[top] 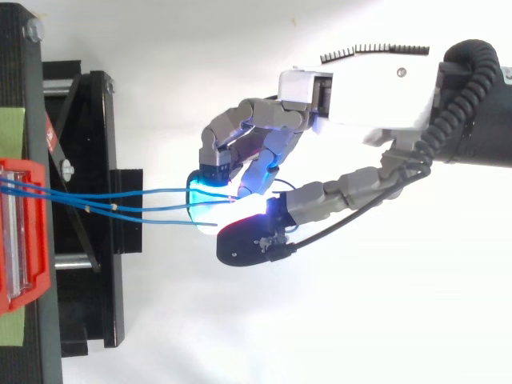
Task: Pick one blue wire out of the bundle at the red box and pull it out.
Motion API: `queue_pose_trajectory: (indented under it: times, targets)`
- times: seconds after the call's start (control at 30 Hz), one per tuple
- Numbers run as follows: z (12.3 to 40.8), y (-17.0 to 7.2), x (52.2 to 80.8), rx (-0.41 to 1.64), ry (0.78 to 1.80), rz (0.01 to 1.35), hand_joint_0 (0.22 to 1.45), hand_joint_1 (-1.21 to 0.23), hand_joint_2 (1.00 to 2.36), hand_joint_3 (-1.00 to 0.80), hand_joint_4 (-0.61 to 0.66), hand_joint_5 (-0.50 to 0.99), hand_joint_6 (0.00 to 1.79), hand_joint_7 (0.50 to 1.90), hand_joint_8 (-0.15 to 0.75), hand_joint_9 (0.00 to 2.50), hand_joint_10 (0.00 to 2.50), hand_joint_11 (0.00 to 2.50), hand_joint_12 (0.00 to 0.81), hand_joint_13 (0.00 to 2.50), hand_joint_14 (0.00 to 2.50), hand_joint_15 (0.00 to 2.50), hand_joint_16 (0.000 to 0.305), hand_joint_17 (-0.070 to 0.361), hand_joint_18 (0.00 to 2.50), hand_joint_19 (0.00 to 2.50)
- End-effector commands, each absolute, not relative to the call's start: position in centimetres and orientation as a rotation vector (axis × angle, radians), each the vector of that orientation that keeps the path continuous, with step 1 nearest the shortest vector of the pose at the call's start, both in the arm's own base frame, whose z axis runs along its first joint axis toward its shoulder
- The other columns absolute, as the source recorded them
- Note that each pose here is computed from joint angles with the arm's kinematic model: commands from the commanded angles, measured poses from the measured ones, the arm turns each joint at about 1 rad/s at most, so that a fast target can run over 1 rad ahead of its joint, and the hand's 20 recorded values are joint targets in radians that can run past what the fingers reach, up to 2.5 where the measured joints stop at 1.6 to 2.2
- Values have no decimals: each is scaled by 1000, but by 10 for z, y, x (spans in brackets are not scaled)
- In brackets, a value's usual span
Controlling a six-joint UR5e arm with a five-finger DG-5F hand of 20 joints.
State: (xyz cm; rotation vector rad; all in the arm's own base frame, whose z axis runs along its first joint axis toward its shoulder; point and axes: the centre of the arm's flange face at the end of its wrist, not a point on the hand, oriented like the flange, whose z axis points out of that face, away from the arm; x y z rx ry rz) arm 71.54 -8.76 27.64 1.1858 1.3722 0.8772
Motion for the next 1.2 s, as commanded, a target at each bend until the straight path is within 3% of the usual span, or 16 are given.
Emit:
queue_pose_trajectory:
  times: [0.0,0.17,0.27,0.33,0.4,0.53,0.63,0.8,0.9,1.0,1.17]
  targets:
    - [277,-88,715,1185,1372,879,599,-837,1015,-36,276,-124,800,753,272,1082,24,744,405,576,16,378,67,151,397,465]
    - [283,-88,714,1179,1366,879,617,-844,1011,-16,274,-118,788,813,272,1080,23,679,408,581,15,367,69,155,405,464]
    - [284,-88,714,1178,1365,880,632,-850,1008,-14,322,-95,691,974,272,1058,22,613,409,582,15,361,69,155,409,461]
    - [284,-88,714,1179,1366,879,655,-833,1010,-55,382,-65,551,1204,257,1031,22,550,393,570,15,346,66,149,387,461]
    - [284,-88,714,1178,1365,880,668,-805,1013,-72,417,-56,511,1276,246,1039,22,533,379,566,15,345,64,144,378,466]
    - [284,-88,714,1180,1364,884,708,-783,1013,-131,416,-55,502,1257,237,1071,23,579,364,568,17,363,60,135,363,476]
    - [285,-87,714,1179,1364,886,719,-759,1019,-126,342,-69,510,1272,239,1047,27,661,361,559,16,378,58,130,351,475]
    - [291,-88,713,1172,1358,889,702,-886,1019,-170,332,-127,713,910,236,981,27,730,365,538,16,367,58,131,374,435]
    - [295,-89,712,1170,1353,890,678,-950,1010,-360,290,-148,779,795,236,951,27,740,367,531,17,377,59,133,373,432]
    - [296,-89,711,1172,1357,887,673,-966,1000,-500,272,-156,827,735,236,943,25,728,367,524,16,365,59,134,373,434]
    - [296,-89,710,1173,1360,887,657,-954,1000,-500,248,-144,842,758,235,970,27,710,364,534,16,357,59,132,386,437]
